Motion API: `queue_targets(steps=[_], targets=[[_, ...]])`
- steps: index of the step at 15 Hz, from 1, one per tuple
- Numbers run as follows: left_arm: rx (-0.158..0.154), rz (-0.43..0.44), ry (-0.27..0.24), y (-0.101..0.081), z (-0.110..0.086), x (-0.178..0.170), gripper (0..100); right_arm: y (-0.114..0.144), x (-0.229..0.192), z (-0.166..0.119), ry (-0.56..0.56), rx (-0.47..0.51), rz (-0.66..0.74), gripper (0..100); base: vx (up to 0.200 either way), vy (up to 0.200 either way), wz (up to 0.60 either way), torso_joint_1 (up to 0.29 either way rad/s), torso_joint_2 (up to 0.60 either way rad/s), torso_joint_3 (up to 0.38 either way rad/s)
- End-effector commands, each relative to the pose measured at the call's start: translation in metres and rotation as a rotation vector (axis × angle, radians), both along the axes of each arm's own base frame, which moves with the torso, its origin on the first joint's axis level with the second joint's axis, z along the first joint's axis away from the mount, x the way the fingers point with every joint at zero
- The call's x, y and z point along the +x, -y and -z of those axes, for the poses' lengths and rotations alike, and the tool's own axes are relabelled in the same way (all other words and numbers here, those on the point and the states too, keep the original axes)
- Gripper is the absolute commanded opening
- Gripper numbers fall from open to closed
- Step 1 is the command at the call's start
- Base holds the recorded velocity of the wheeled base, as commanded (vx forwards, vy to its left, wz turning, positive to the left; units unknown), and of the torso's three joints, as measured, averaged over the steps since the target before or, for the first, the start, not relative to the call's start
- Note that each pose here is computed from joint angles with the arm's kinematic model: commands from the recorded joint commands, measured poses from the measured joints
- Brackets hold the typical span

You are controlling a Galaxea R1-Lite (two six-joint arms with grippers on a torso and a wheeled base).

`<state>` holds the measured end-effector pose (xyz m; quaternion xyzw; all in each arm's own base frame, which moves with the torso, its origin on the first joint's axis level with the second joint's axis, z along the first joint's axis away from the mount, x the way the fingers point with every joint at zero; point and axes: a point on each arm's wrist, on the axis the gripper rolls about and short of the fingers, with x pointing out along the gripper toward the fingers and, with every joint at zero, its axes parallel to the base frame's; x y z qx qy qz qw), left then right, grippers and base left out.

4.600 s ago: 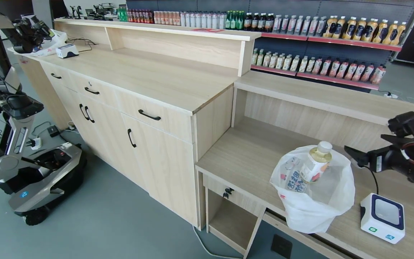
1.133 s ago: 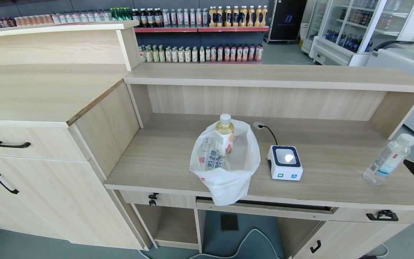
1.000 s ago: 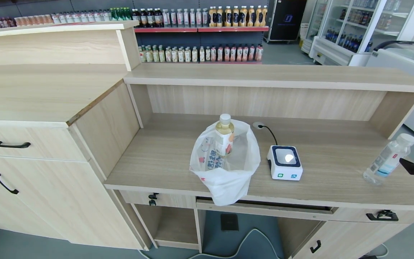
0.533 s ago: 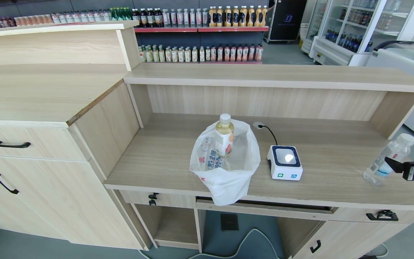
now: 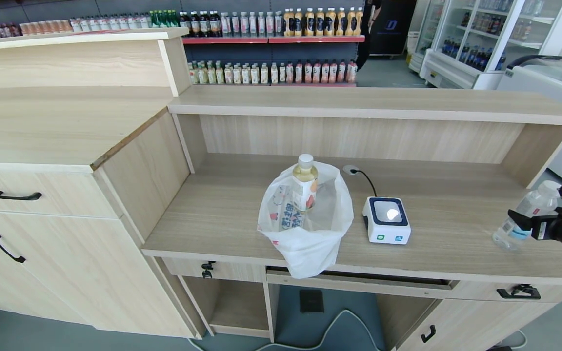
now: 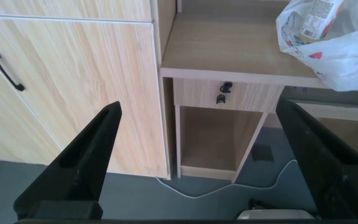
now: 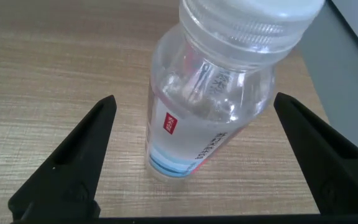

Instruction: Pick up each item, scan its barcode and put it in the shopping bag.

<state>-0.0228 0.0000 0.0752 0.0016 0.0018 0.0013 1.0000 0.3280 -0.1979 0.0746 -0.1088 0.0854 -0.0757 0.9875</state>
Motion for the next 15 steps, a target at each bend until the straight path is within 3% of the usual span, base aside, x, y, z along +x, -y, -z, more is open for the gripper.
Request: queue_targets(steps=[1, 15], targets=[[0.0, -0.001, 0.001, 0.0, 0.0, 0.0, 100, -0.003, 0.008, 0.006, -0.007, 0.004, -0.016, 100, 0.0, 0.0, 0.0, 0.0, 0.0, 0.0], [0.0, -0.001, 0.001, 0.0, 0.0, 0.0, 100, 0.0, 0.026, 0.028, -0.026, 0.016, -0.036, 100, 0.0, 0.0, 0.0, 0.0, 0.0, 0.0]])
